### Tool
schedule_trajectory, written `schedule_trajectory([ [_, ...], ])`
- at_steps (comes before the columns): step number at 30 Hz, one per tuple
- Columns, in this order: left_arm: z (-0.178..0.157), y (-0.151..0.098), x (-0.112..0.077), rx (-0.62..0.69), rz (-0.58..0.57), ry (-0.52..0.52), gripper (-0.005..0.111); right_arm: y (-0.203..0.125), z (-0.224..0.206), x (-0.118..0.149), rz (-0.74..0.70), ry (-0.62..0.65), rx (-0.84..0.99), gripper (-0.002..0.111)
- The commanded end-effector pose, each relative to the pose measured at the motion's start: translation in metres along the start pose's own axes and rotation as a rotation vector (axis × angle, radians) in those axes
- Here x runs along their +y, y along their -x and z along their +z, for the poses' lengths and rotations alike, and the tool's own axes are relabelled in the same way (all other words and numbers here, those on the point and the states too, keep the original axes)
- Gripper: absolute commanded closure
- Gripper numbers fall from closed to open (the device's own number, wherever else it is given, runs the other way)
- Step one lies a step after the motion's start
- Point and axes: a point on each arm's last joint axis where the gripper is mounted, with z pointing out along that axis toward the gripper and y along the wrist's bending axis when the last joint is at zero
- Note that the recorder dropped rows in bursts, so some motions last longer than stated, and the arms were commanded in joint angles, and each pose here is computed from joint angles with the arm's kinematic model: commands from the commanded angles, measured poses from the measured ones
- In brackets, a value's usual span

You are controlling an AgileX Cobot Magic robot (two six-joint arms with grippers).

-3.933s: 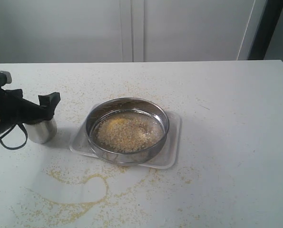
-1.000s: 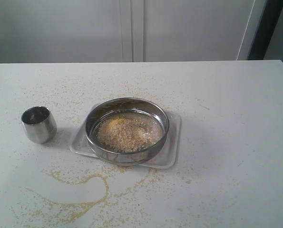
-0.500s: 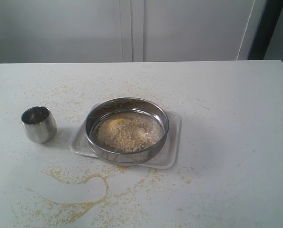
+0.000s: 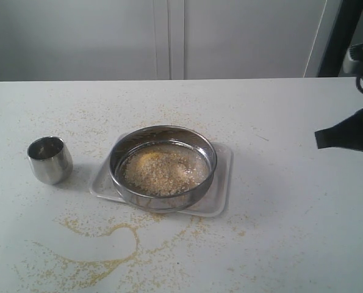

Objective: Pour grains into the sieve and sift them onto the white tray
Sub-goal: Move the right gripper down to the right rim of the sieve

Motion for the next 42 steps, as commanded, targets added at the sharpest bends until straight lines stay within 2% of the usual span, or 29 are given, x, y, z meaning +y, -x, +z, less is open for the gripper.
schedule_trajectory([
  [1, -0.002, -0.001, 0.001, 0.001, -0.006, 0.001, 0.107, 0.013, 0.012, 0.016, -0.020, 0.164, 0.059, 0.108],
  [5, -0.002, -0.001, 0.001, 0.001, -0.006, 0.001, 0.107, 0.032, 0.025, 0.029, -0.026, 0.300, 0.067, 0.108],
  [10, -0.002, -0.001, 0.001, 0.001, -0.006, 0.001, 0.107, 0.060, 0.057, 0.062, -0.144, 0.384, 0.140, 0.107],
  [12, -0.002, -0.001, 0.001, 0.001, -0.006, 0.001, 0.107, 0.069, 0.075, 0.072, -0.177, 0.400, 0.188, 0.100],
  [20, -0.002, -0.001, 0.001, 0.001, -0.006, 0.001, 0.107, 0.093, 0.126, 0.087, -0.192, 0.428, 0.258, 0.046],
  [22, -0.002, -0.001, 0.001, 0.001, -0.006, 0.001, 0.107, 0.097, 0.134, 0.089, -0.193, 0.430, 0.262, 0.040],
  [30, -0.002, -0.001, 0.001, 0.001, -0.006, 0.001, 0.107, 0.111, 0.171, 0.095, -0.141, 0.421, 0.288, 0.043],
  [36, -0.002, -0.001, 0.001, 0.001, -0.006, 0.001, 0.107, 0.111, 0.201, 0.095, -0.222, 0.286, 0.356, 0.044],
  [42, -0.002, -0.001, 0.001, 0.001, -0.006, 0.001, 0.107, 0.114, 0.217, 0.109, -0.246, 0.293, 0.352, 0.045],
])
